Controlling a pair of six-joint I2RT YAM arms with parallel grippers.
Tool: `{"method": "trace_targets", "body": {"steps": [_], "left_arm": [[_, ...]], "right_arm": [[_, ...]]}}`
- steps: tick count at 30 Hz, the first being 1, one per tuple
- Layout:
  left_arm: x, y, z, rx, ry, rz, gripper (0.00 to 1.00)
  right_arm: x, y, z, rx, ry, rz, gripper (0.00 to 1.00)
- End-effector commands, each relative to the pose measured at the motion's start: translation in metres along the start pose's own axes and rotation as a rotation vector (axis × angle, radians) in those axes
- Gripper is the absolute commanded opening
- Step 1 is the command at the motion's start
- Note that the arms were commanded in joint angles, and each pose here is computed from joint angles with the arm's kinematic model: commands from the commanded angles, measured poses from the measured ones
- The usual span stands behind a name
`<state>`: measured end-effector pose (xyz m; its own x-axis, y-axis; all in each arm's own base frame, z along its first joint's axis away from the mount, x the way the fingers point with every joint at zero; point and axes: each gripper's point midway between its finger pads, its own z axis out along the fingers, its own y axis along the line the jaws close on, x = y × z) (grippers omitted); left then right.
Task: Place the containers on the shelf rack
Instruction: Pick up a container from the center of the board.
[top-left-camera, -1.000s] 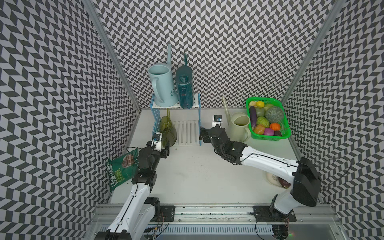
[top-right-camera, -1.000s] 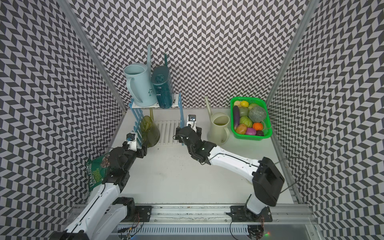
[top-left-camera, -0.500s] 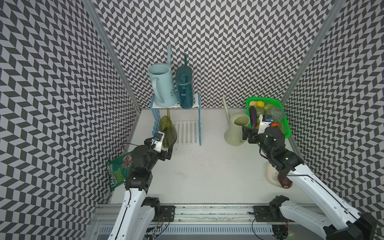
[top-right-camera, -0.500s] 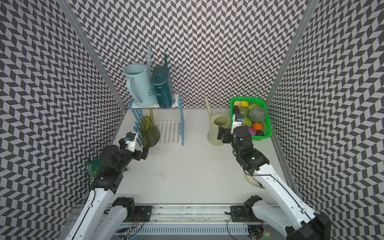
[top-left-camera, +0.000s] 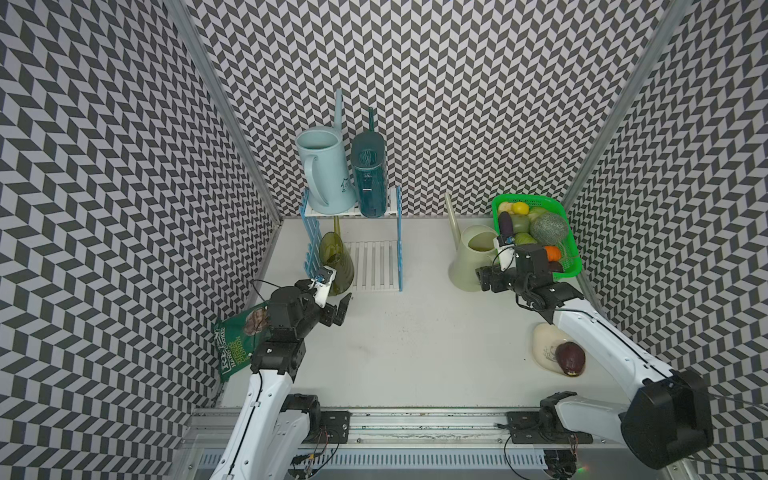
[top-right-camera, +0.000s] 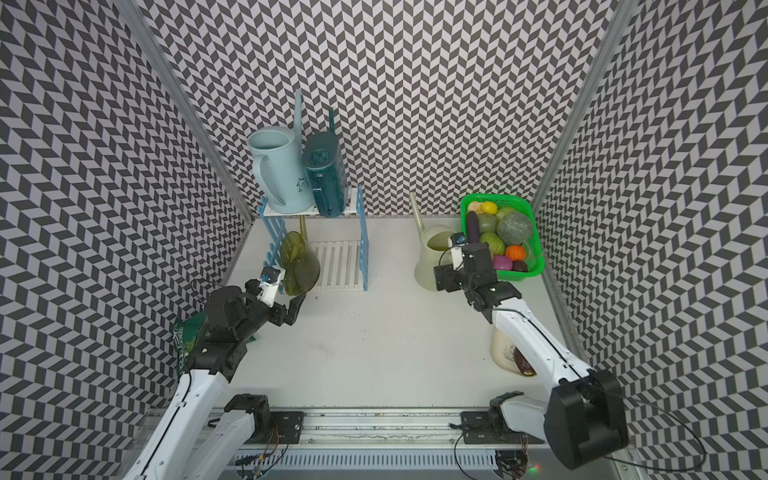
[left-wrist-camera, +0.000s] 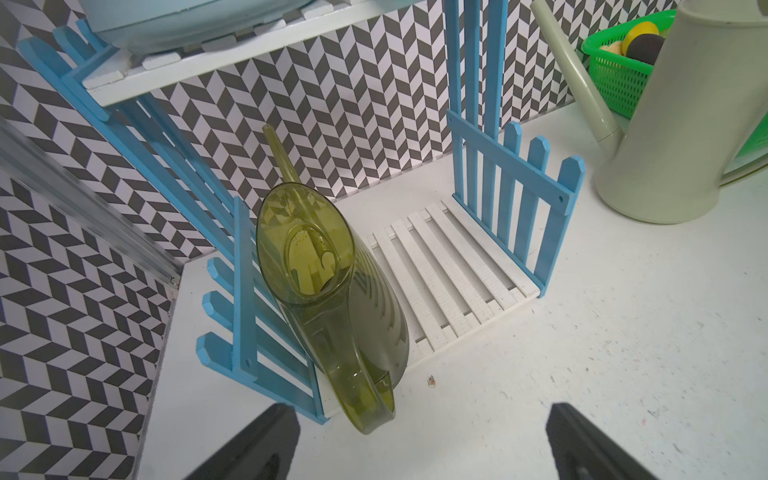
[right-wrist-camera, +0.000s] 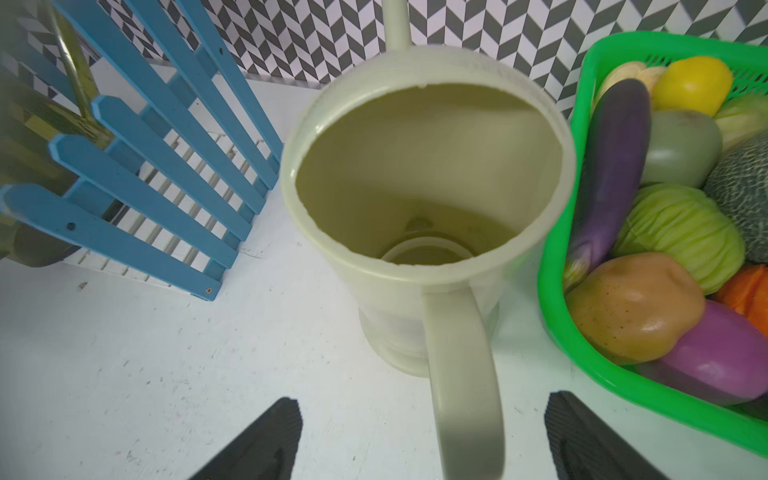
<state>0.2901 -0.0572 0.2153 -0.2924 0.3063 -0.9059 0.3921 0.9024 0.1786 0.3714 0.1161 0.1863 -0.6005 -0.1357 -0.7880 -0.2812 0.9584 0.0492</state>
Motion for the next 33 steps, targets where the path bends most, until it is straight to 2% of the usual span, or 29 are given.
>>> {"method": "trace_targets", "body": {"steps": [1,4,9,15,19,28,33], "left_arm": [[-0.006,0.005,-0.002,-0.015,0.004,0.006,1.00],[-0.006,0.006,-0.002,-0.021,0.004,0.005,1.00],[-0.004,0.006,0.000,-0.016,0.014,0.001,1.00],[-0.002,0.006,0.003,-0.012,0.024,-0.003,1.00],[-0.001,0.006,0.003,-0.015,0.023,-0.004,1.00],[0.001,0.009,0.004,-0.027,0.035,-0.012,1.00],[0.003,0.009,0.006,-0.025,0.044,-0.016,1.00]], "right_arm": [[-0.018,0.007,0.010,-0.039,-0.042,-0.027,0.74],[-0.014,0.008,0.015,-0.050,-0.040,-0.014,0.56],[-0.018,0.012,0.004,-0.065,-0.075,-0.008,0.35],[-0.019,0.024,-0.013,-0.091,-0.078,-0.013,0.28],[-0.016,0.038,-0.029,-0.114,-0.078,-0.011,0.16],[0.002,0.062,-0.078,-0.141,-0.063,0.023,0.14],[0.003,0.075,-0.113,-0.212,-0.116,0.031,0.06]]}}
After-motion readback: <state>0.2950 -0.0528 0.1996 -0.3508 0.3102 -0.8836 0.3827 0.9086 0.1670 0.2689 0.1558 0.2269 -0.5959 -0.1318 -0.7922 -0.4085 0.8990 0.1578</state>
